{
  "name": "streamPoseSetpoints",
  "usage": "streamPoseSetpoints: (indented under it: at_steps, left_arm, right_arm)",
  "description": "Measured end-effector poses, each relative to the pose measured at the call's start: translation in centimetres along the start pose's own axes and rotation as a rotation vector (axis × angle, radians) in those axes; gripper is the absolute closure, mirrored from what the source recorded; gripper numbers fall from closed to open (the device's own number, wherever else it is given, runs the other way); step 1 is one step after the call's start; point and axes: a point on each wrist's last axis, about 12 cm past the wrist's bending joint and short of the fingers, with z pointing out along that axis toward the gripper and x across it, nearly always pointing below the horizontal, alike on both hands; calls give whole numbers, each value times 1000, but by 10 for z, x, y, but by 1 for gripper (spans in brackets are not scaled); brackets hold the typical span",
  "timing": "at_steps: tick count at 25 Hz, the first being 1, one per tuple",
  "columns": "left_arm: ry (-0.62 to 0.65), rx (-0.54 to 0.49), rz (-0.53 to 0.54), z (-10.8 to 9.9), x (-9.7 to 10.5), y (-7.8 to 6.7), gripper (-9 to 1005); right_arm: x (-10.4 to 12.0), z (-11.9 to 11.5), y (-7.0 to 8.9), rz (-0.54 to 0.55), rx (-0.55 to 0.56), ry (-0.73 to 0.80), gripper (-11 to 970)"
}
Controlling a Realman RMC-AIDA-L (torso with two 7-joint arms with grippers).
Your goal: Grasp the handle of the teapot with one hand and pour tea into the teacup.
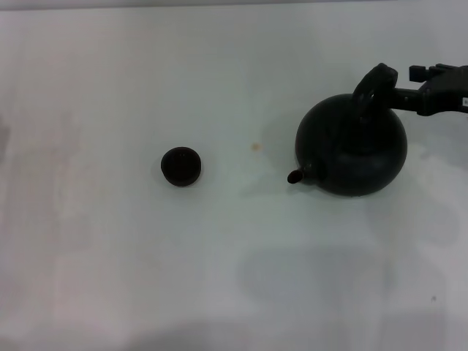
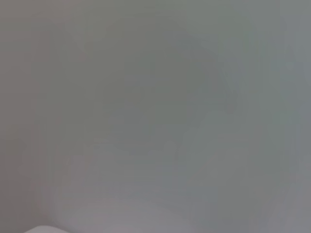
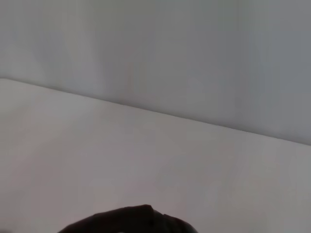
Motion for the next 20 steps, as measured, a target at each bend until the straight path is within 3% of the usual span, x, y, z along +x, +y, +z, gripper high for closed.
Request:
streamPoseSetpoints:
  at_steps: [11, 16, 20]
  left_arm:
    - [0, 3, 5, 3, -1, 0, 108]
    - [0, 3, 6, 3, -1, 0, 108]
    - [-1, 3, 7, 3, -1, 0, 108]
  right_arm:
    - [6, -32, -21, 36, -35, -23, 142]
    - [20, -47, -43, 175, -12, -226, 143]
    - [39, -51, -52, 219, 31, -447, 147]
